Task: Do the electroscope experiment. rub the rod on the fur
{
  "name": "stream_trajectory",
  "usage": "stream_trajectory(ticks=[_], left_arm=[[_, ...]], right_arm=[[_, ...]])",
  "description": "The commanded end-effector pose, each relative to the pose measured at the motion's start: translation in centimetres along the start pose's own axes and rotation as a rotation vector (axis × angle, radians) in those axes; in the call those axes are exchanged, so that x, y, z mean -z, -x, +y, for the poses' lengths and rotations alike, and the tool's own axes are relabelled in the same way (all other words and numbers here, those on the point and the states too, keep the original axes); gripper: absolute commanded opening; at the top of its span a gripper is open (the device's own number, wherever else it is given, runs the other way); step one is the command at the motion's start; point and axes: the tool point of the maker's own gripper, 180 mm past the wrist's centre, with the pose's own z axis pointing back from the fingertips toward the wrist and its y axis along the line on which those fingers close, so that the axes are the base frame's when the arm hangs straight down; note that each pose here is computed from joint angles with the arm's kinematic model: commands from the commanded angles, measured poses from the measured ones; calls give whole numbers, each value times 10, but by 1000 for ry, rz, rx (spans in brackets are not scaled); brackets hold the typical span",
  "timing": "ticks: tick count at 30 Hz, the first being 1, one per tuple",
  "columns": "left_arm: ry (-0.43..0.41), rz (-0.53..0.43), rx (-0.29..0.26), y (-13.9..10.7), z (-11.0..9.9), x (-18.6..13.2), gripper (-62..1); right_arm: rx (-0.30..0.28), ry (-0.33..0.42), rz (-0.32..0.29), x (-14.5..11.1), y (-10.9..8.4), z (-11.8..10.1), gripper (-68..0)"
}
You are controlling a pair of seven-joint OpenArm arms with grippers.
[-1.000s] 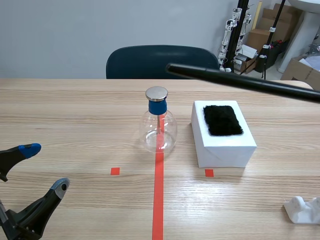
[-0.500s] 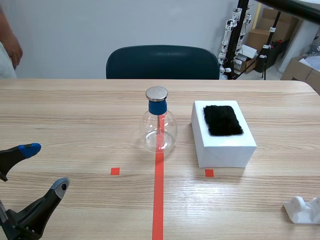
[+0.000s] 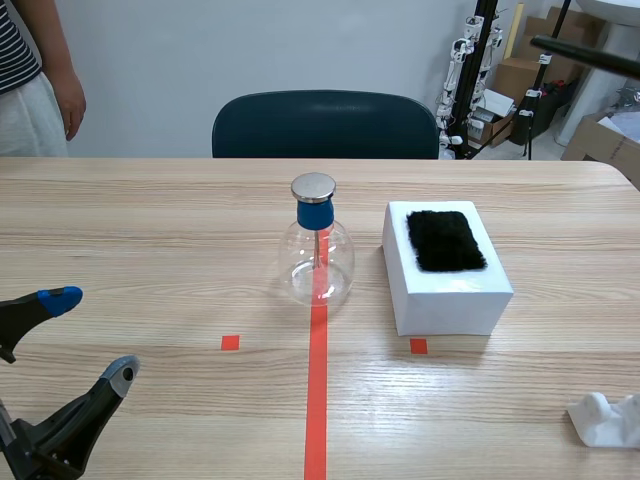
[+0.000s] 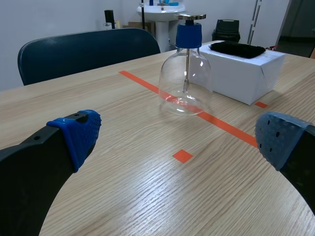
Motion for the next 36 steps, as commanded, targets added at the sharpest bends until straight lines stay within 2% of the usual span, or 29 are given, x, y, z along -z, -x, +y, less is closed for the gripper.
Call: stream_trajectory(ticks=[1,4,9,16,19,26,29,31,36], left_arm=[[-4,-16,8,-5,4,-2,14],[-4,-16,8,-5,4,-2,14],[-4,-17,8,-6,4,-2,14],[-4,-17,8,-6,4,-2,14],[-4,-17,8,-6,4,-2,14],[-4,-17,8,-6,4,-2,14],[-4,-17,8,-6,4,-2,14],[-4,-16,8,-5,4,-2,14],[-4,-16,8,-5,4,-2,14]], right_arm=[[-44,18,-22,15,1,-14,-675],[-85,-4,-41,33,1,-10,-675],[-190,-35,-62,60,-4,0,-675],[-312,-88,-166,87,-26,11,-675],[-369,-114,-192,93,-32,19,-675],[-436,-181,-252,95,-38,41,-675],[-453,-180,-271,92,-34,47,-675],[-458,-176,-261,90,-28,50,-675],[-480,-226,-232,85,-9,64,-675]])
